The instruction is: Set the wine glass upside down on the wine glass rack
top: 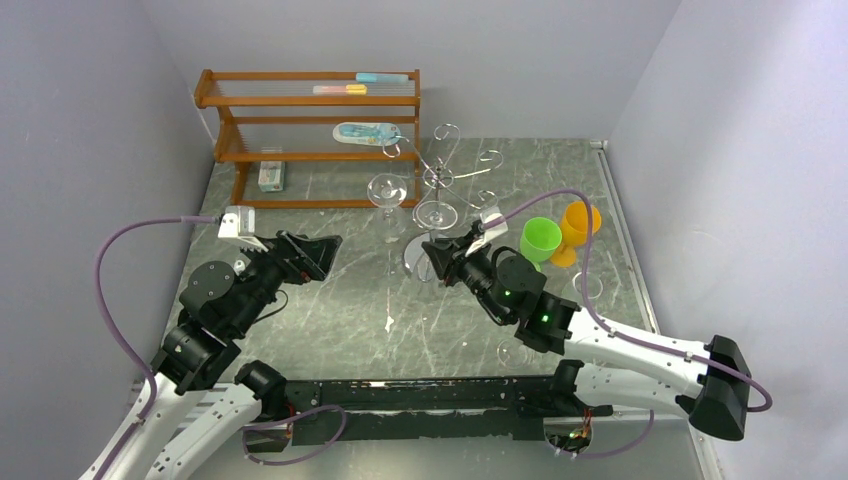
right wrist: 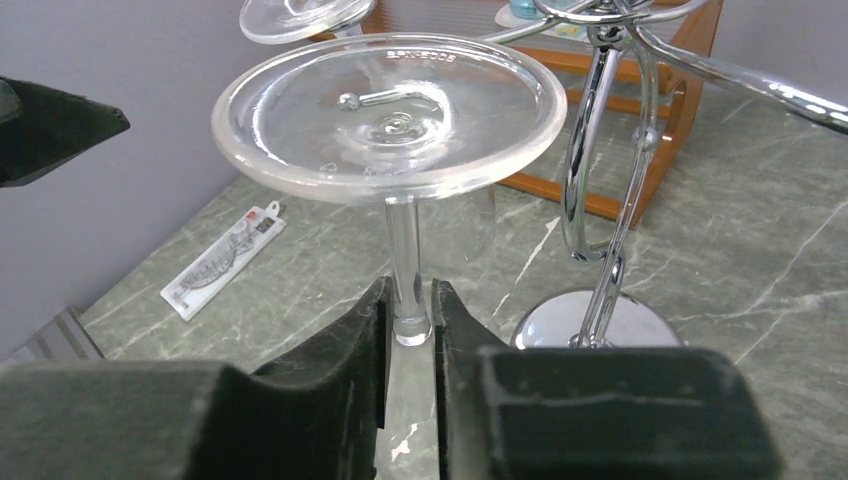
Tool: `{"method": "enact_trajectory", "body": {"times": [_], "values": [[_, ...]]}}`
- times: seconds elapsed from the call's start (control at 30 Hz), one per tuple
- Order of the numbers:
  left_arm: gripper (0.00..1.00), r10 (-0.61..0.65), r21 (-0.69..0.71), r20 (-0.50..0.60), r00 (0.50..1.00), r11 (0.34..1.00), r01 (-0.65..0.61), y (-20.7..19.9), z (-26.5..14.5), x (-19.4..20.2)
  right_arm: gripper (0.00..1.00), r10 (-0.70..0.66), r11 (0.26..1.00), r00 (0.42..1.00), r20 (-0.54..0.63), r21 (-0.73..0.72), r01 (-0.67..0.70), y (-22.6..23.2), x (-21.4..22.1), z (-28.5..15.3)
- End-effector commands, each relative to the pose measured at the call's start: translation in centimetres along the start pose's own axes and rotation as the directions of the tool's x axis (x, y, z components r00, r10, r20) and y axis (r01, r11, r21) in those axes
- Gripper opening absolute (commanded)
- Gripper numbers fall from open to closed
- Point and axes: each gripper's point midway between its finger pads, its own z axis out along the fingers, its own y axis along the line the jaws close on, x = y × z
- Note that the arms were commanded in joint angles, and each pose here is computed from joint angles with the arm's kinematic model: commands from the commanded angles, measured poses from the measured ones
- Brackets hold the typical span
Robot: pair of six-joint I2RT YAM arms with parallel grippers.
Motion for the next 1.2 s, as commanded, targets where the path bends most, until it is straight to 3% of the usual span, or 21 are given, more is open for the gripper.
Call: {"method": "enact_trajectory", "body": {"times": [0.0, 0.17, 0.43, 0.6, 0.83, 1.03, 1.17], "values": [[0.97, 0.003, -0.004, 0.001, 1.0, 1.0, -0.003, 0.1, 0.2, 0.0, 0.26, -0.004, 1.0, 0.999, -0.039, 0.006, 0.005, -0.2, 1.3, 0.1], [0.97, 0.009, -0.01, 0.002, 1.0, 1.0, -0.009, 0.0, 0.2, -0.2, 0.41, 0.011, 0.999, 0.999, -0.044, 0.037, -0.01, -0.8, 1.4, -0.2], [0.97, -0.081, 0.006, 0.033, 0.996, 0.997, 0.08, -0.4, 0.3, -0.5, 0.59, 0.043, 0.999, 0.997, -0.061, 0.027, -0.041, -1.1, 0.5, -2.4], [0.97, -0.074, 0.001, 0.027, 0.997, 0.997, 0.074, -0.1, 0.6, -0.1, 0.6, 0.157, 0.988, 0.982, -0.101, 0.019, -0.156, -0.5, -0.2, -3.7], [0.97, -0.053, 0.013, 0.033, 0.998, 0.999, 0.052, -0.5, 1.1, -0.5, 0.58, 0.258, 0.962, 0.944, -0.205, 0.141, -0.232, -1.4, 0.1, -5.4], [0.97, -0.075, 0.02, 0.024, 0.997, 0.997, 0.074, -0.7, 1.5, -0.2, 0.52, 0.225, 0.967, 0.957, -0.182, 0.163, -0.196, -2.7, -1.3, -7.1], [0.97, -0.082, 0.02, 0.028, 0.996, 0.996, 0.081, -0.7, 1.4, -0.2, 0.53, 0.197, 0.975, 0.97, -0.142, 0.136, -0.178, -3.1, -2.4, -8.0]]}}
